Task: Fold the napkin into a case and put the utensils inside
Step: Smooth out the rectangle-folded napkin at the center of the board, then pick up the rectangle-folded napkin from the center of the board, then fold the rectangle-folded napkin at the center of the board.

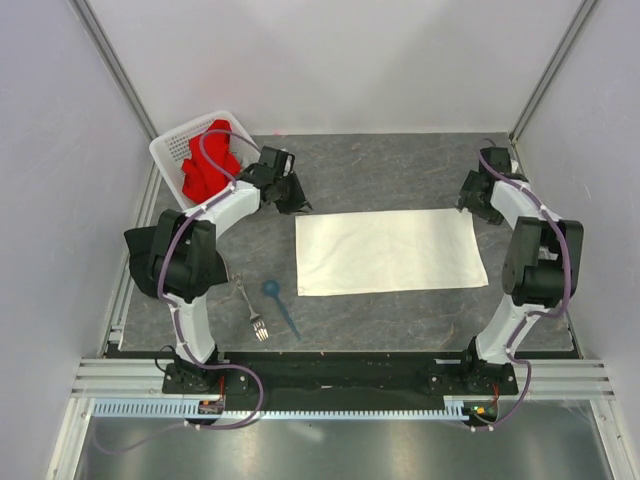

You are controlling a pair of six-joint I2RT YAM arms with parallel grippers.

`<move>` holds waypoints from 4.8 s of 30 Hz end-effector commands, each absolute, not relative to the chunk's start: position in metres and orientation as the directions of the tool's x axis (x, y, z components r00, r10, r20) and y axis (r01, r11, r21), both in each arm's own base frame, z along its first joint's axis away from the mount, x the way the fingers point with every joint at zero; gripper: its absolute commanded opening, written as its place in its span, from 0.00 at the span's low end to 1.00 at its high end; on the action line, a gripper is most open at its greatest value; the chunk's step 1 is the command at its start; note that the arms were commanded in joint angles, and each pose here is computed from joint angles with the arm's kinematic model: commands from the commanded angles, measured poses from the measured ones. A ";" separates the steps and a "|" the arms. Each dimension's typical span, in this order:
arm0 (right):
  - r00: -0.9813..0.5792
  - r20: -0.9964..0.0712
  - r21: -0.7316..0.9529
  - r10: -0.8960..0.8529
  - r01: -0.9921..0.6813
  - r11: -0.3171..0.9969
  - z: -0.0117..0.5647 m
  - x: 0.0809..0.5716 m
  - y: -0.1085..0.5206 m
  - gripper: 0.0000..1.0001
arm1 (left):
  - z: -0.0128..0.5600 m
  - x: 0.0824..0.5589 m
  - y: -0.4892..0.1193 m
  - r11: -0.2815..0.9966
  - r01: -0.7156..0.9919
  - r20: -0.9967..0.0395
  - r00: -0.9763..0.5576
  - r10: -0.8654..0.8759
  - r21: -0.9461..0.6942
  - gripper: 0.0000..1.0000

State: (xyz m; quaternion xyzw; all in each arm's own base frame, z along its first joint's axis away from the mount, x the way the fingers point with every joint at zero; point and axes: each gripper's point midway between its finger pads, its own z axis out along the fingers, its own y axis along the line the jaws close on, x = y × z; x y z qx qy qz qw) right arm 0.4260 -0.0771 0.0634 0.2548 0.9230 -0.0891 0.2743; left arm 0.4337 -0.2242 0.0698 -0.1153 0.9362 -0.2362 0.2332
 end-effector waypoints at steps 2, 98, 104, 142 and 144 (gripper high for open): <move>-0.741 -0.465 0.007 0.484 0.544 0.839 0.056 0.373 -0.086 0.82 | 0.135 0.377 -0.316 0.771 0.103 -0.386 -0.902 -0.194 -0.628 0.24; -0.750 -0.598 -0.002 0.282 0.353 0.936 0.103 0.344 -0.028 0.00 | 0.012 0.322 -0.427 0.806 0.069 -0.145 -0.989 -0.021 -0.587 0.19; -0.736 -0.640 0.035 0.220 0.258 0.965 0.146 0.353 0.001 0.00 | 0.030 0.319 -0.450 0.778 0.099 -0.164 -0.986 -0.006 -0.621 0.19; -0.858 -0.511 0.368 0.061 -0.154 0.917 0.124 0.299 0.283 0.00 | 0.011 0.260 -0.251 0.918 0.014 -0.260 -0.961 -0.098 -0.396 0.13; -0.866 -0.495 0.379 0.067 -0.146 0.914 0.121 0.296 0.285 0.00 | 0.011 0.260 -0.249 0.918 0.008 -0.266 -0.958 -0.106 -0.396 0.13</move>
